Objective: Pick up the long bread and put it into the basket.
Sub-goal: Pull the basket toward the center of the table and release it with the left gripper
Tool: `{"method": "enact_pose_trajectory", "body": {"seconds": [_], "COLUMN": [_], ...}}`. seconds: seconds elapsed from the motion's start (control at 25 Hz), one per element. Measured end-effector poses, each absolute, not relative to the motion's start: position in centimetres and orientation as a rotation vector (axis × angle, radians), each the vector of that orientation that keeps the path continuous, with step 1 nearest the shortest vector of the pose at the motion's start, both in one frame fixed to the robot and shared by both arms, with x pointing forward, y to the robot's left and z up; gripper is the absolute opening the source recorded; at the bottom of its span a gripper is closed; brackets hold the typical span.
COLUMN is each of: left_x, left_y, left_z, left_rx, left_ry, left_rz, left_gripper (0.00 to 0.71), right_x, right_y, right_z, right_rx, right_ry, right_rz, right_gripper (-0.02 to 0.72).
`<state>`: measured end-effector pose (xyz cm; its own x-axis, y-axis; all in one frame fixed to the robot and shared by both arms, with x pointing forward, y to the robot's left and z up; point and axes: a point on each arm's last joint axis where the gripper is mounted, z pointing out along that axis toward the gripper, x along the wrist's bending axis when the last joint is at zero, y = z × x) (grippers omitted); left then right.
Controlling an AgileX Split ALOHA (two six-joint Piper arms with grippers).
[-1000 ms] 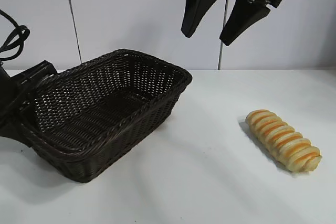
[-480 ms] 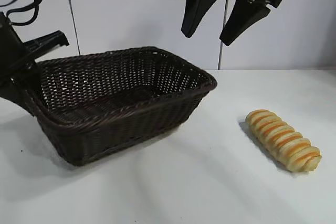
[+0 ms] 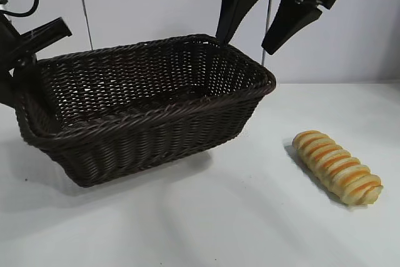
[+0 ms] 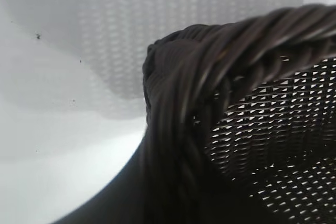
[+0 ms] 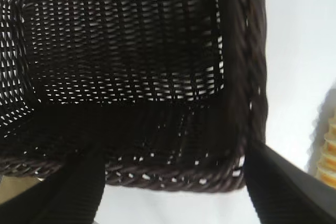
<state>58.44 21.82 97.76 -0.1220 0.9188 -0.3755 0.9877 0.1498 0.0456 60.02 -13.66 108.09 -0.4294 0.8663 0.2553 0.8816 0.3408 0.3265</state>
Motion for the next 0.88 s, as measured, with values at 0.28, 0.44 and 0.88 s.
{"method": "enact_pose_trajectory", "body": {"seconds": [0.28,0.44,0.88], "left_x": [62.1,63.4,63.9], "left_y": [20.5,19.2,19.2], "left_z": [97.0,96.2,94.3], "left_rx": [2.047,2.091,2.15], "left_ry": [1.956,1.906,1.915], "left_rz": [-0.383,-0.382,-0.36], "left_gripper": [0.101,0.101,0.101], "right_x": [60.0,60.0,60.0], "right_y": [-13.7,-13.7,-13.7], "right_z": [108.1,108.1,108.1], "right_rx": [-1.658,-1.657,-1.658], "right_ry": [-2.542,-2.542,-2.542], "right_rz": [-0.655,-0.654,-0.656], "right_gripper": [0.537,0.537,0.537]}}
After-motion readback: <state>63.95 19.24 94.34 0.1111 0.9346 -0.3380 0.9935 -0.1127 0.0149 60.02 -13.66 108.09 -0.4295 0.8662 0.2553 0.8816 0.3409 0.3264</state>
